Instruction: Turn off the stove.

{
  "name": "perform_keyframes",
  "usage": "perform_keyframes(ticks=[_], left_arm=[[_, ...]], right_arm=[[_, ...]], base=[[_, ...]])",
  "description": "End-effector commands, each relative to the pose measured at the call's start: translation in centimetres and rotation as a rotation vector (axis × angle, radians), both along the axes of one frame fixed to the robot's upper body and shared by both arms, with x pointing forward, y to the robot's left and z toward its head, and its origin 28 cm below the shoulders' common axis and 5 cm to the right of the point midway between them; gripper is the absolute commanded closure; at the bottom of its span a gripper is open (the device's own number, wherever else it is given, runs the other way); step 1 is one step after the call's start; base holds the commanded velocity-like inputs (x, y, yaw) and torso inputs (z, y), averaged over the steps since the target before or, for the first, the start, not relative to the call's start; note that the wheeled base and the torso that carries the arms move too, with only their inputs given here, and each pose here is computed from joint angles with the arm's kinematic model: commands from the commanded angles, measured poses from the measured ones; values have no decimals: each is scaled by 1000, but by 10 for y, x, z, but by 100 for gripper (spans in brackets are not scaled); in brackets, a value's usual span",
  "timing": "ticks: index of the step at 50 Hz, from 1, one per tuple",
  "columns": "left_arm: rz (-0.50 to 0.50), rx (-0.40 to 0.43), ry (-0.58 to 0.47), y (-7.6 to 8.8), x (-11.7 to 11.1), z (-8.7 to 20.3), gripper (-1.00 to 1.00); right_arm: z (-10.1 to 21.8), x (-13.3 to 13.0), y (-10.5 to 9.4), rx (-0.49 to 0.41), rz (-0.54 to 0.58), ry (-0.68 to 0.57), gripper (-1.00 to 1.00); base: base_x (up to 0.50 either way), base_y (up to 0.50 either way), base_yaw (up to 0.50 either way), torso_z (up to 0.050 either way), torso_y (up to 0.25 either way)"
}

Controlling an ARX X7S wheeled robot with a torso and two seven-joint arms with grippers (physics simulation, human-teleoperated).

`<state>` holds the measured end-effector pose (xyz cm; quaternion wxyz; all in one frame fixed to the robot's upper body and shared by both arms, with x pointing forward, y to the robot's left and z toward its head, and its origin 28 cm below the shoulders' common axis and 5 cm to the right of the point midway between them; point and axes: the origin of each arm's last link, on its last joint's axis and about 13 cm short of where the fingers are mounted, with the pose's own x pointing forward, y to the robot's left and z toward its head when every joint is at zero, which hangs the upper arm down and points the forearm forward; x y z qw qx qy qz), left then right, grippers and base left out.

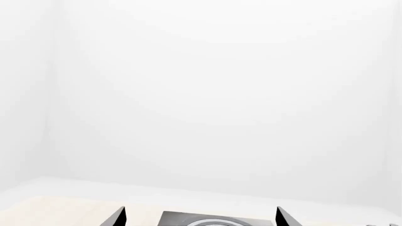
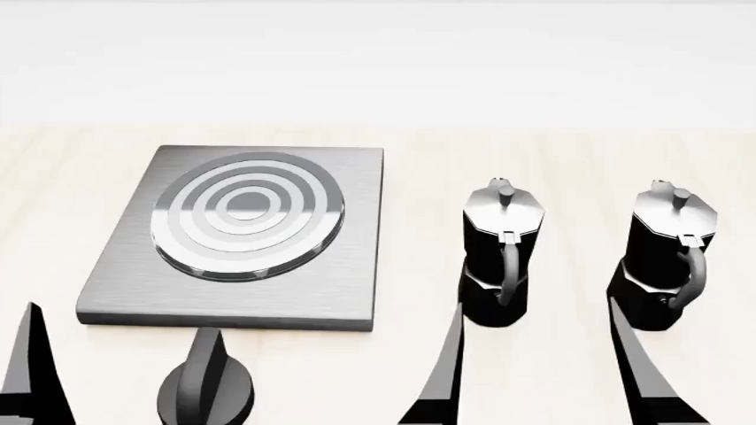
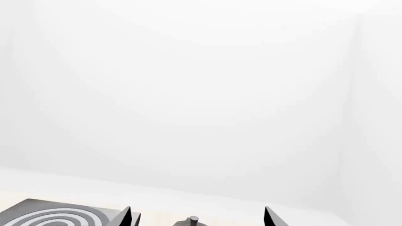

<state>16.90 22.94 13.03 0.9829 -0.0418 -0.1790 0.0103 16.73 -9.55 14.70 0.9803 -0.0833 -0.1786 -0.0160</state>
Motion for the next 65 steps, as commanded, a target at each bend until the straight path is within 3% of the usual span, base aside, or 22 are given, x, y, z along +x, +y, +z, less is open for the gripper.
perform_keyframes(ticks=[1, 65], left_arm=[[0, 6, 2, 0, 0, -1, -100], [0, 16, 14, -1, 1, -3, -100]], right_arm=[[0, 0, 0, -3, 2, 1, -100], [-2, 1, 1, -1, 16, 3, -100]], base=[[0, 0, 0, 0, 0], [0, 0, 0, 0, -124]])
